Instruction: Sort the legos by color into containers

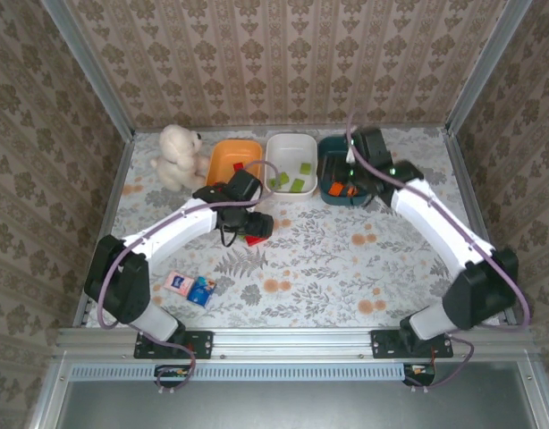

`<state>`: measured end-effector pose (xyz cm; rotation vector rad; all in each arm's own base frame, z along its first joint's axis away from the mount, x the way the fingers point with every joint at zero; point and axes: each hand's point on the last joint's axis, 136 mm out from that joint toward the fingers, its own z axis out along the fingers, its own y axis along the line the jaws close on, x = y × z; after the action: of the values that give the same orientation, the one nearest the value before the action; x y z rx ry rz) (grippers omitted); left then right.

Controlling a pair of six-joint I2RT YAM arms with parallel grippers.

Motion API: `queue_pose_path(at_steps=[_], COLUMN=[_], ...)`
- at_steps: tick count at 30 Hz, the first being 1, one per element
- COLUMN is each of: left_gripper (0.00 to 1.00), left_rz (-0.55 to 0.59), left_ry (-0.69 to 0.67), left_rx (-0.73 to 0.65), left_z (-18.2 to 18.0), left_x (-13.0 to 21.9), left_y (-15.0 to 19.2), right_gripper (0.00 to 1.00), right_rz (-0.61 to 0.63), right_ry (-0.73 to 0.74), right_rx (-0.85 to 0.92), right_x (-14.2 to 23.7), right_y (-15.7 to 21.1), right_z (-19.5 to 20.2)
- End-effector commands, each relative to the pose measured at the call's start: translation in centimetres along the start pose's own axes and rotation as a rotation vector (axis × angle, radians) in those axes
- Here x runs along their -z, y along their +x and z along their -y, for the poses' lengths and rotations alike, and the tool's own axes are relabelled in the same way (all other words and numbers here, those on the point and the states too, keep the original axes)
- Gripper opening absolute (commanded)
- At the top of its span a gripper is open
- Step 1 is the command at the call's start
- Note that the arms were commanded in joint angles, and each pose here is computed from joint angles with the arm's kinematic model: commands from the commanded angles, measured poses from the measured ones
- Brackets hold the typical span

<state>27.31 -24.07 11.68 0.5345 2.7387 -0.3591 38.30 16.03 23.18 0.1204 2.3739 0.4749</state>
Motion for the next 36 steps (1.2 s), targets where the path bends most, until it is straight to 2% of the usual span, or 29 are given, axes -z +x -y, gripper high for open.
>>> queue_pose_path(at_steps=[1, 4, 7, 15, 21, 26, 30, 34, 36], left_gripper=[0.76, 0.75, 0.74, 0.72, 0.72, 0.59, 0.47, 0.28, 0.27], left_rz=[-0.013, -0.11, -0.171, -0.233, -0.25, -0.303, -0.284, -0.257, -0.211], left_ry=[-0.02, -0.071, -0.102, -0.081, -0.091, -0.11, -0.117, -0.134, -0.145], left_rx=[-0.386, -0.551, -0.636, -0.657, -0.652, -0.613, -0.584, -0.56, -0.542], left_z=[0.9, -0.4, -1.4, -1.5, -1.8, -2.5, -2.8, -2.8, -2.5], left_x=[0.3, -1.7, -3.6, -6.9, -8.4, -9.1, -9.2, -9.1, -8.3], left_y=[-1.1, -0.2, -0.1, -0.2, 0.0, 1.2, 1.4, 0.8, -0.4], right_gripper=[0.76, 0.76, 0.77, 0.85, 0.86, 0.86, 0.86, 0.86, 0.86], right_rz=[-0.017, -0.023, -0.021, 0.039, 0.025, 0.034, 0.032, 0.03, 0.029], right_ry=[-0.041, -0.058, -0.062, -0.176, -0.223, -0.214, -0.213, -0.219, -0.224], right_rx=[-0.025, -0.042, -0.062, -0.077, -0.118, -0.123, -0.124, -0.124, -0.123], right_x=[1.4, 3.5, 5.7, 11.3, 12.7, 12.7, 12.1, 11.7, 11.6], right_y=[3.4, 5.7, 6.9, 8.1, 9.3, 9.2, 8.9, 8.6, 8.5], right_z=[0.5, 0.9, 1.4, 0.8, 0.7, 0.8, 0.6, 0.4, 0.2])
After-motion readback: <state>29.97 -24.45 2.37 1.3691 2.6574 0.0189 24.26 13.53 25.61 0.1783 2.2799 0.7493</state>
